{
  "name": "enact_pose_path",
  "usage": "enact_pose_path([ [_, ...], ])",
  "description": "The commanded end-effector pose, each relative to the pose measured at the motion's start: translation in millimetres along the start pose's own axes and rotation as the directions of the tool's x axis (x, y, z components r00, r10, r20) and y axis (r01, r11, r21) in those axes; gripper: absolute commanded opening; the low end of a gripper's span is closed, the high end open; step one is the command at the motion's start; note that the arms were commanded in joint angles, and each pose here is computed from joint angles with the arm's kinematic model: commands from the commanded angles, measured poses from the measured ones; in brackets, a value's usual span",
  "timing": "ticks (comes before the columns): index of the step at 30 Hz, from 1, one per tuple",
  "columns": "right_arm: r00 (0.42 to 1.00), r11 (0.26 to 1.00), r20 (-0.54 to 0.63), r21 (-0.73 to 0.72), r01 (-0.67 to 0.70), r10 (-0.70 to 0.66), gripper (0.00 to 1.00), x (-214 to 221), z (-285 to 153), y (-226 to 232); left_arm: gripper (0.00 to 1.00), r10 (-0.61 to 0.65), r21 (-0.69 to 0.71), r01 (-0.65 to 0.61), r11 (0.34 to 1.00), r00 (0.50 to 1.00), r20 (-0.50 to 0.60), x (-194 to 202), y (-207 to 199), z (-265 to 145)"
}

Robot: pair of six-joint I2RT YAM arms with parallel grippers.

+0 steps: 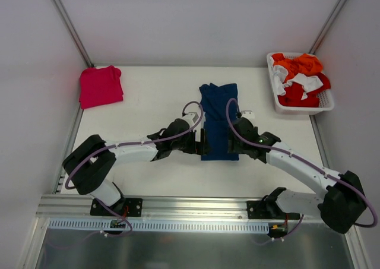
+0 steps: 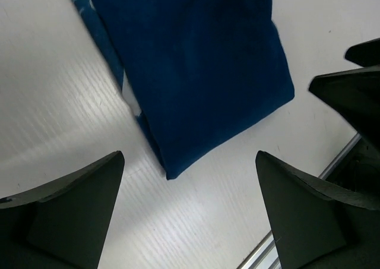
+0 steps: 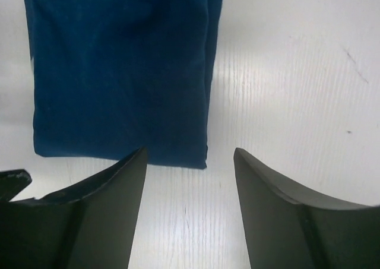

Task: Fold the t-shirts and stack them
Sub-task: Fold the folded rectangular tshirt in 1/3 of the way, then grab one side of the 2/3 rectangular tshirt with both arms

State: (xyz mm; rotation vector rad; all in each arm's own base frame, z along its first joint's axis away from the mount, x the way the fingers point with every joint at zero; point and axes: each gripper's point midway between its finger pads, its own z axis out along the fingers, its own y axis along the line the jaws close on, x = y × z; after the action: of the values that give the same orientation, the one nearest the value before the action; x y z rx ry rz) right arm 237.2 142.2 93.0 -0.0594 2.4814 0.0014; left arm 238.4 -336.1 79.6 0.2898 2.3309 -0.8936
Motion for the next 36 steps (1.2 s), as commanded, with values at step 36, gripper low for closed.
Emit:
enact_pose_path([
  [36,0.932,0.936,0.097,-0.089,-0.341,0.349,0.72,61,20,-19,0.89,-0.14,0.144,0.162,0.976,0.978,-0.154,69,9,13],
])
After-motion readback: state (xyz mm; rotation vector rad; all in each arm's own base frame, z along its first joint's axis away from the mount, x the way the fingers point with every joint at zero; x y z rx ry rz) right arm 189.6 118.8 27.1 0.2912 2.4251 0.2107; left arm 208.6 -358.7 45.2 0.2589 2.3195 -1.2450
